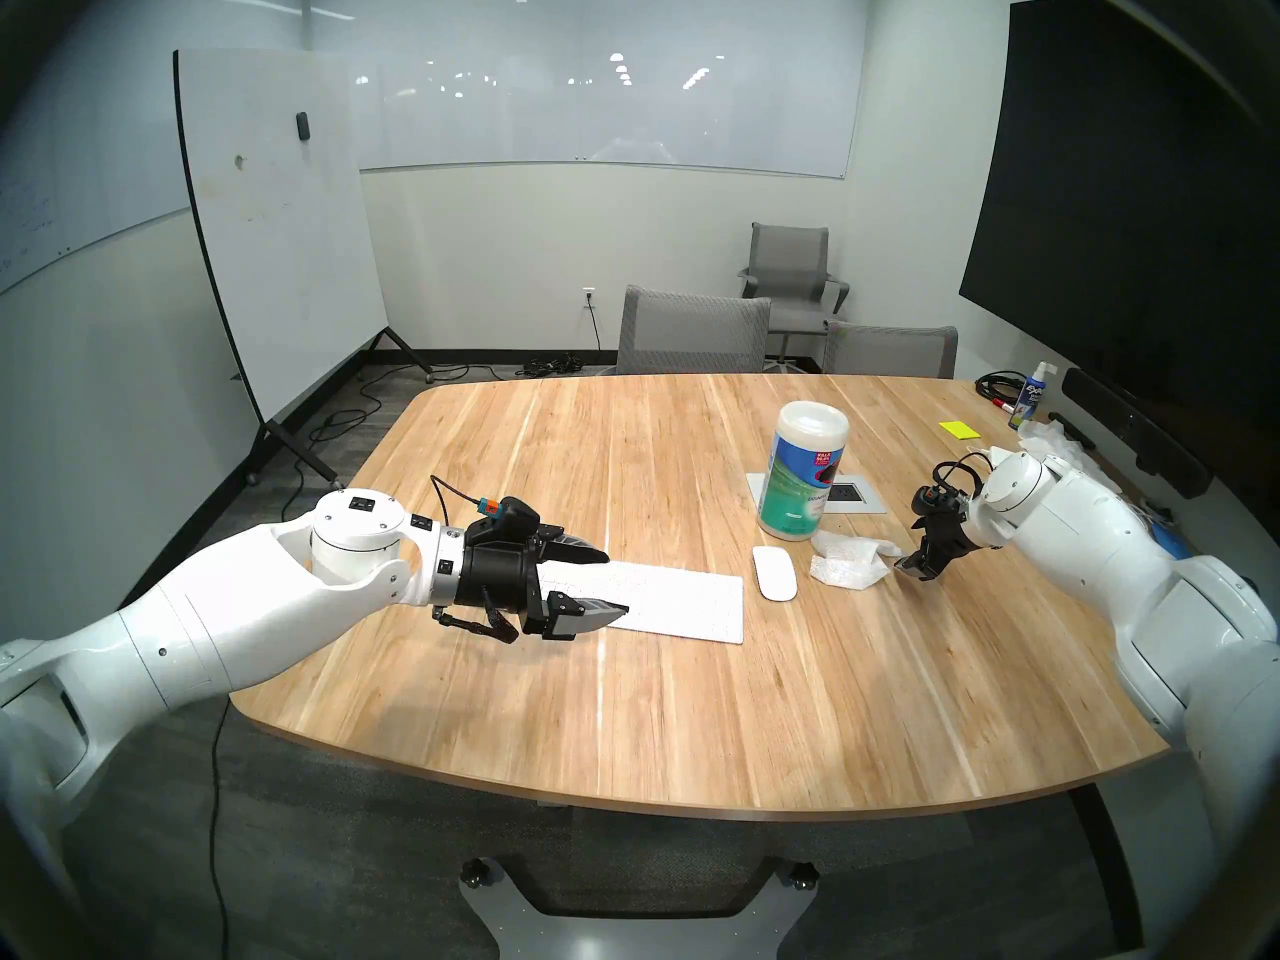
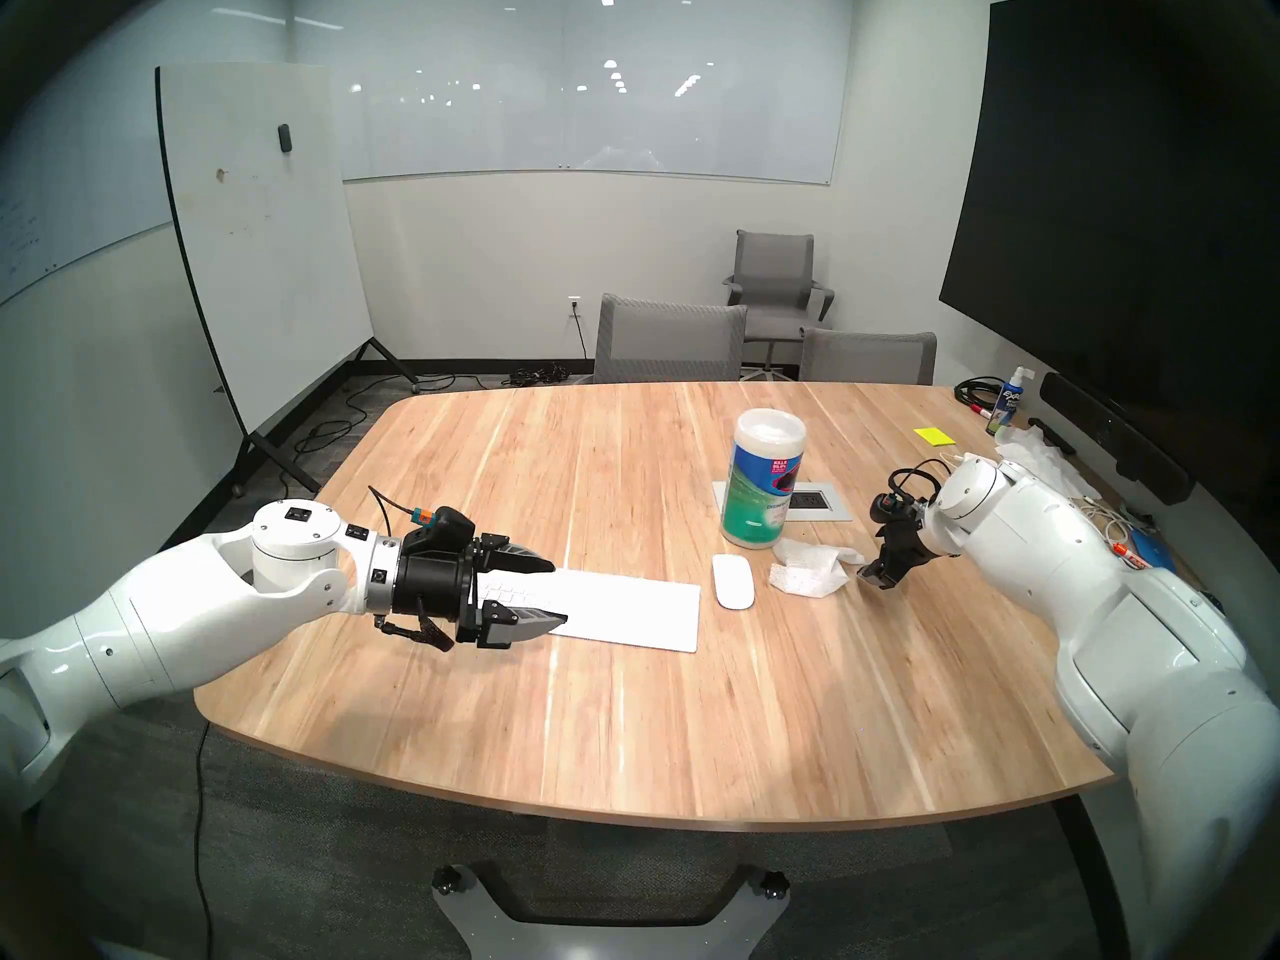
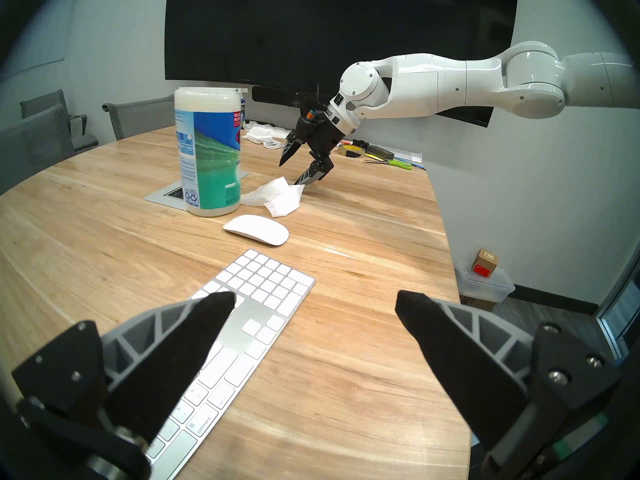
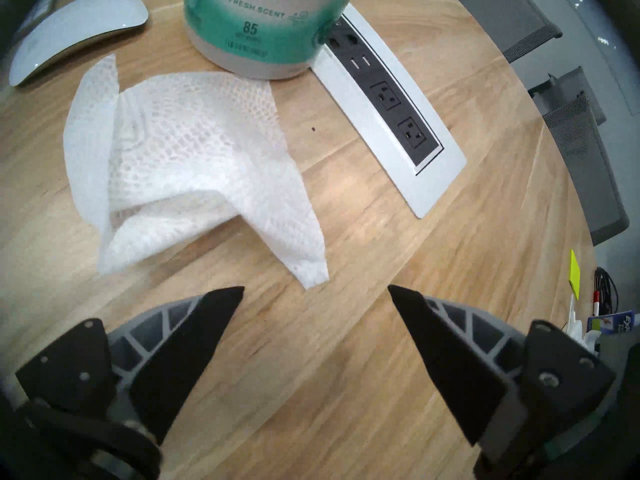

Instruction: Wipe the keyboards and mice with a disinfecting wipe, then set the wipe down

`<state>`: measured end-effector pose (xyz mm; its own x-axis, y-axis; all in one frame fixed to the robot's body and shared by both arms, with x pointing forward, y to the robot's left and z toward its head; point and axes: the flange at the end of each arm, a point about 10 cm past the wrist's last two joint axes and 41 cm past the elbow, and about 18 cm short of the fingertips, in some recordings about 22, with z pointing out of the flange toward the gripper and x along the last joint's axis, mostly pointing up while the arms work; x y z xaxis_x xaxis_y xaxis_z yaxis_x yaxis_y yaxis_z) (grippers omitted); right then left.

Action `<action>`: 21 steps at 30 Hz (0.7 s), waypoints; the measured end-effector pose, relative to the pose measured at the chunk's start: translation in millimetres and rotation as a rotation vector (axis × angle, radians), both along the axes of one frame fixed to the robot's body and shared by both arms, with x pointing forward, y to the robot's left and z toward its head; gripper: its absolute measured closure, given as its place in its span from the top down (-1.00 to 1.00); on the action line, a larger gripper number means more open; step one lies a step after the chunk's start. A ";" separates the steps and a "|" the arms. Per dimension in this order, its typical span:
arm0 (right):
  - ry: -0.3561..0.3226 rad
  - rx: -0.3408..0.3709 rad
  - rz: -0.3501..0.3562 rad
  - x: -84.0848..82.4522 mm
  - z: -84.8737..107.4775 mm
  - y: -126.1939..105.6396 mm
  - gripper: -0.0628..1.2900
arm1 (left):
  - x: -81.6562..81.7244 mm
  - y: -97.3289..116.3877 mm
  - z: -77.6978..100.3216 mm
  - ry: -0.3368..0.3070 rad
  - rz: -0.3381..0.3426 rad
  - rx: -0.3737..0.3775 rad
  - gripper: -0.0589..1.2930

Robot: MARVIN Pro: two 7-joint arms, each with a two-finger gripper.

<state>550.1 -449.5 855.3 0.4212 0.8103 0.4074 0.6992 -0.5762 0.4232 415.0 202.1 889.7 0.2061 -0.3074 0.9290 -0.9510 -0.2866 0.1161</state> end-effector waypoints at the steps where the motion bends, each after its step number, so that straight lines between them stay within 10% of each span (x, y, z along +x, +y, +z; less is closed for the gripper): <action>1: 0.002 0.005 0.001 -0.2 1.0 -0.2 0.85 | 0.0 0.0 0.0 0.000 0.000 0.000 0.96; 21: 0.099 0.275 0.035 1.3 78.4 16.4 0.85 | -0.1 0.0 -0.1 0.000 0.000 0.000 0.96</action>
<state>551.5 -433.1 933.8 0.4435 0.6899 0.5722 0.7506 -0.6348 0.1836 414.9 202.1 889.6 0.2060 -0.3077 0.9289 -0.9511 -0.2862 0.1161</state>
